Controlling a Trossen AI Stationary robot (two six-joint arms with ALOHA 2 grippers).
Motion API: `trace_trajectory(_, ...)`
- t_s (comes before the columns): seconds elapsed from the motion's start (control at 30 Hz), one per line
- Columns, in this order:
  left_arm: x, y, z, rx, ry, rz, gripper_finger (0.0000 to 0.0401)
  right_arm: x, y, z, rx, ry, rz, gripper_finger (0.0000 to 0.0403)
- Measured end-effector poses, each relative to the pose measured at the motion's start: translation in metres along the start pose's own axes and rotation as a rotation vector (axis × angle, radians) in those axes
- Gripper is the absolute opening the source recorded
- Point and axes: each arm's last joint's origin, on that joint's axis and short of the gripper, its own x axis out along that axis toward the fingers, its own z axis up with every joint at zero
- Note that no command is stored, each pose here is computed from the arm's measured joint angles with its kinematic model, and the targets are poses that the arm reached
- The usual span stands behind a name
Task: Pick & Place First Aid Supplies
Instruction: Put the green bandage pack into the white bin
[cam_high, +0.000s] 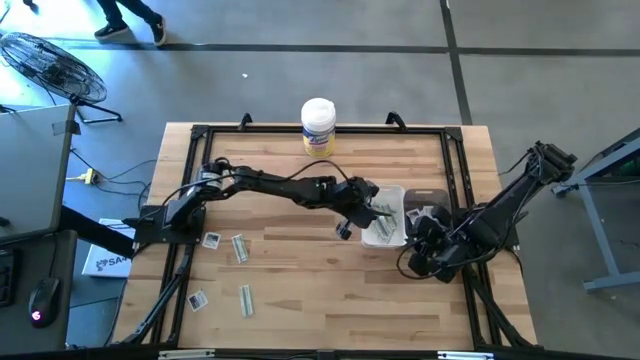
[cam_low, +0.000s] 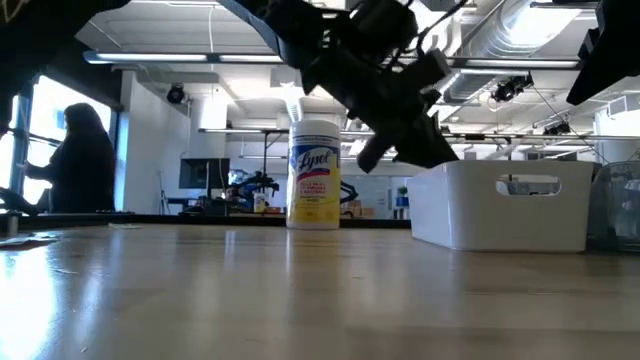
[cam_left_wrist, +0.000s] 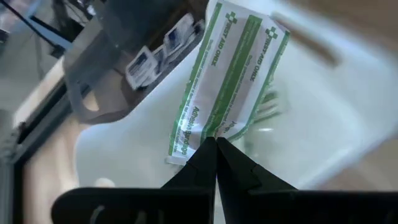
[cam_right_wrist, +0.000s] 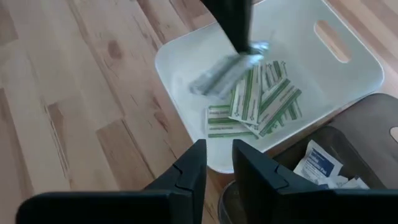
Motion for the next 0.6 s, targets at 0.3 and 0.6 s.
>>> trace_trajectory(0.3,0.0081,0.0006,-0.0101,0.043,0.065,0.05,0.0,0.0017,-0.0014,0.0027,0.01,-0.011,-0.014,0.0071)
trace_trajectory(0.6,0.0083,0.0028,-0.0079,0.045,0.05,0.082,0.0025,0.0031,-0.0025,0.0048,0.016,-0.018,-0.024,0.0071)
